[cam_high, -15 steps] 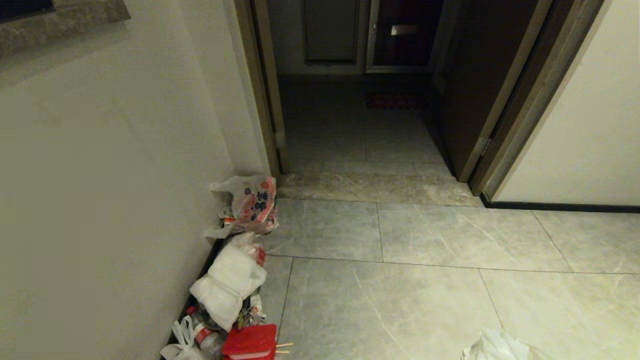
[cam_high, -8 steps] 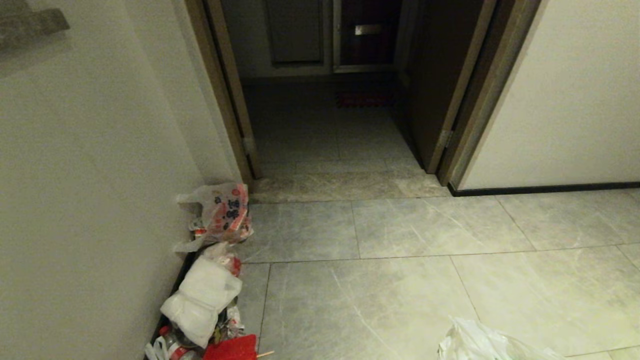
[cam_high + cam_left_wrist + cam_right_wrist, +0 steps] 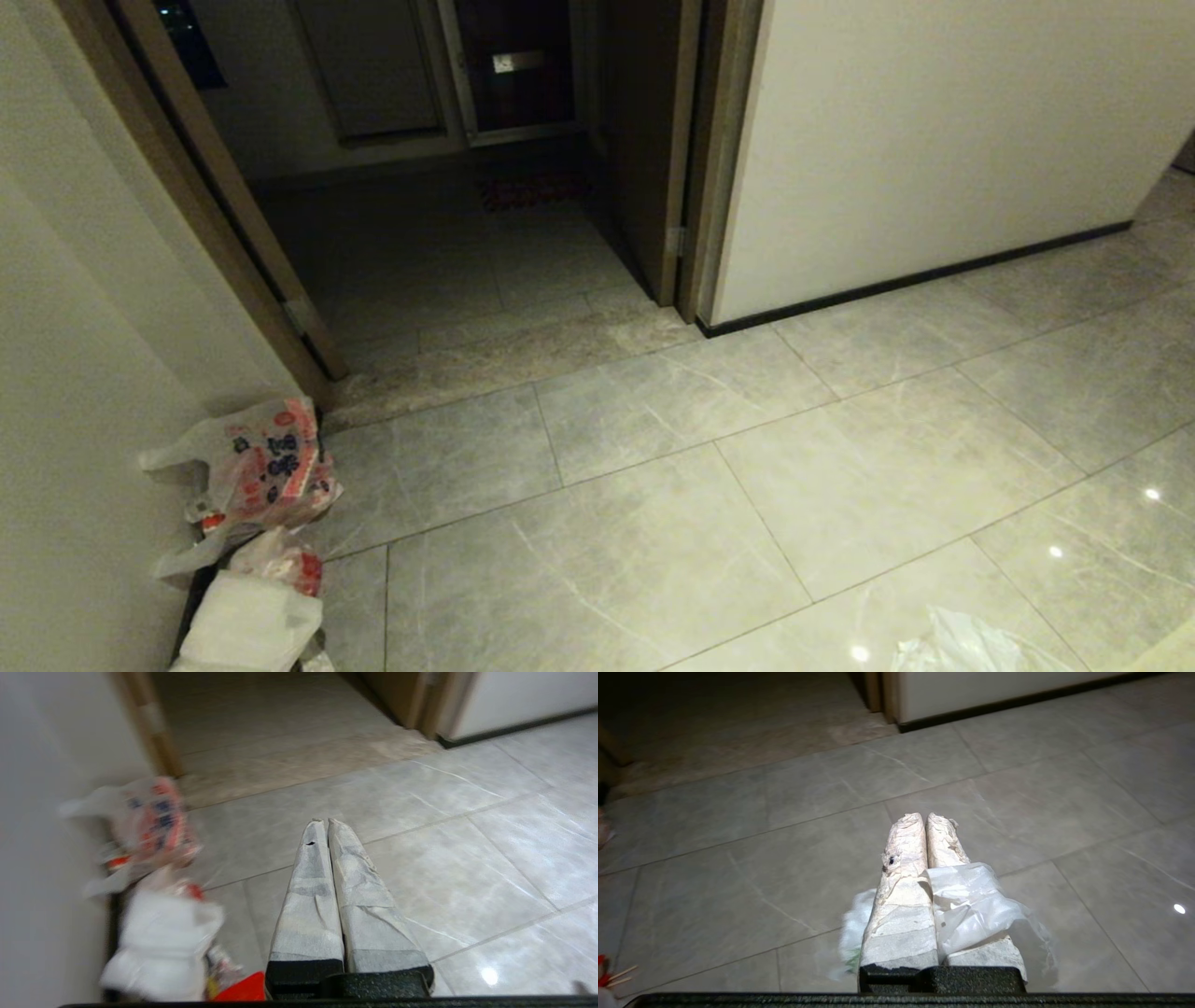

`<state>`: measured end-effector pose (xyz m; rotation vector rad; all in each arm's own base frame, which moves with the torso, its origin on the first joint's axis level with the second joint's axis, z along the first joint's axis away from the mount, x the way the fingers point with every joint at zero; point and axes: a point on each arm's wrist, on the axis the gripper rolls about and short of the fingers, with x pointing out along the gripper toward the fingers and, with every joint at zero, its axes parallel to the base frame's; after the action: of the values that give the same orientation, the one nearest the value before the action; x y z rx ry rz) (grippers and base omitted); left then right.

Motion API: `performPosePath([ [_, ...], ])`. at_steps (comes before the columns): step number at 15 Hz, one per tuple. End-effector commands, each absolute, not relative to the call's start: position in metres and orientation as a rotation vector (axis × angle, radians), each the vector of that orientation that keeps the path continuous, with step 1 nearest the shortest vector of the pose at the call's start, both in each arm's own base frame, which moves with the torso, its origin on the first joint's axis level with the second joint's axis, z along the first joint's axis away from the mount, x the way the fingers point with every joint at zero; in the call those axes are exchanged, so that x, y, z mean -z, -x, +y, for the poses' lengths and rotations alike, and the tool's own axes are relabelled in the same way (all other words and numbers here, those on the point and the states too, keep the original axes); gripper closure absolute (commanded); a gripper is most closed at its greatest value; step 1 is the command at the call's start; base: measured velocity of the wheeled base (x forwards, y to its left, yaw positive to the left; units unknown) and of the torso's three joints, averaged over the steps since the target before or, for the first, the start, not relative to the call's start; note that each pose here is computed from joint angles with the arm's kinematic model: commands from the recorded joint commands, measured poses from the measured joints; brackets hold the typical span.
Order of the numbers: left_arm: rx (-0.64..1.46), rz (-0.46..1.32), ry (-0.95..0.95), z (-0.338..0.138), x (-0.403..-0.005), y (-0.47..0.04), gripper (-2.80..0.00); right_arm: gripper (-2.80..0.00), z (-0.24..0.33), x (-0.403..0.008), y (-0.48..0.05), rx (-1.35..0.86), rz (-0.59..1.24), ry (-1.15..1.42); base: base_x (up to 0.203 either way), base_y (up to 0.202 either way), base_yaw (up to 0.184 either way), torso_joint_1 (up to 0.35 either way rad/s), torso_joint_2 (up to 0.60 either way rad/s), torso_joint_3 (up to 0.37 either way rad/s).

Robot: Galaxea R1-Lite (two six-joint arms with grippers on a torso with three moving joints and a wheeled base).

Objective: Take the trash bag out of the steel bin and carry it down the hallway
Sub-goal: Put the trash bag at the door

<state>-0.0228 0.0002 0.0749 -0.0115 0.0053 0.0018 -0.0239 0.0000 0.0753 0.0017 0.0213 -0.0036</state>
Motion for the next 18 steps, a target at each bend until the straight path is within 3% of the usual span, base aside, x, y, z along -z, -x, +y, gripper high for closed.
performPosePath([
  [1,-0.003,0.006,0.012,0.0002,-0.0746,0.0227,0.0,0.0,0.0,-0.0752,0.024,0.003,0.02,-0.002,-0.003,0.008,-0.093,0.002,0.01,0.003],
  [7,-0.003,0.006,0.012,0.0002,-0.0746,0.0227,0.0,0.0,0.0,-0.0752,0.024,0.003,0.02,-0.002,-0.001,0.001,0.012,0.014,-0.15,-0.123],
  [18,-0.003,0.006,0.012,0.0002,-0.0746,0.0227,0.0,0.0,0.0,-0.0752,0.024,0.003,0.02,-0.003,-0.001,-0.01,0.169,0.129,-0.44,-0.322],
])
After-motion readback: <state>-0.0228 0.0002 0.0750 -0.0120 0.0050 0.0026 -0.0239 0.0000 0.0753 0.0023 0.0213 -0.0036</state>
